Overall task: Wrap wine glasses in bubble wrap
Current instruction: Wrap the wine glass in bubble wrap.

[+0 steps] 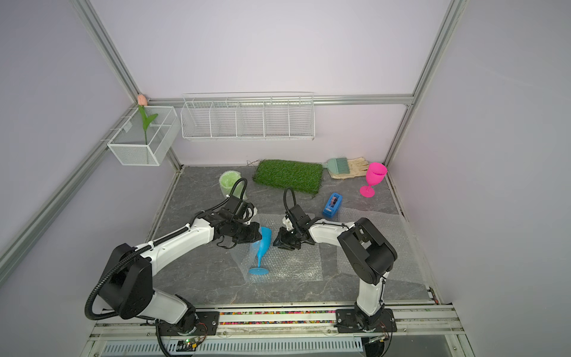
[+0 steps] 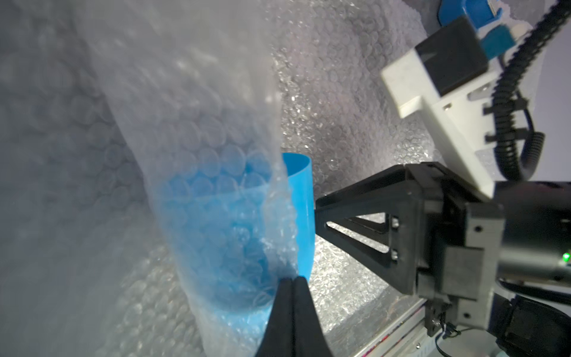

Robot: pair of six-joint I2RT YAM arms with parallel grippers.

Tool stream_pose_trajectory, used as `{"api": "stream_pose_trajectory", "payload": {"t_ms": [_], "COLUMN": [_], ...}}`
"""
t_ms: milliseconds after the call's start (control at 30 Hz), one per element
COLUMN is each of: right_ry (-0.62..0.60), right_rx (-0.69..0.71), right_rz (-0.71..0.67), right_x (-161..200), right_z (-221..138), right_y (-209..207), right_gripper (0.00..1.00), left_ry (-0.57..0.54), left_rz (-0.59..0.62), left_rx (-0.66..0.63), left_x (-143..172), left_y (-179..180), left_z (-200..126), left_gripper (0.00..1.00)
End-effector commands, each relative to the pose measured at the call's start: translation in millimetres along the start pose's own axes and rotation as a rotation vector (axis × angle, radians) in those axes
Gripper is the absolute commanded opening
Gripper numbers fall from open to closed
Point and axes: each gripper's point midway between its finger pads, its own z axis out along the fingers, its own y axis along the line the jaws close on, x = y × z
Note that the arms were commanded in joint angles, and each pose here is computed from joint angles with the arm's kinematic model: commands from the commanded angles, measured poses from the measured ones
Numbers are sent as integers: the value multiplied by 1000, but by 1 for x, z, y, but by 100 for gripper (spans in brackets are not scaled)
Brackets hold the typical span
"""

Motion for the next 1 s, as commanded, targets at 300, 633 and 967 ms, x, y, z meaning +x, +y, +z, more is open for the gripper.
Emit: {"api": "stream_pose_trajectory", "payload": {"t_ms": [300, 633, 967], "right_ry": [-20, 22, 5], "right_rx": [-290, -282, -255], "right_rz": [-66, -56, -49], "right_x": [-26, -27, -28], "right_z": [-30, -15, -12], "right_y": [74, 71, 63], "right_gripper": [43, 34, 7], "left_ry": [-15, -21, -51], "left_rz": [7, 20, 33], "left_rx": [66, 123, 98], "left_x": [-10, -11, -14], "left_y": [-24, -35, -36], "left_z": [7, 4, -13], "left_gripper": [0, 0, 0]}}
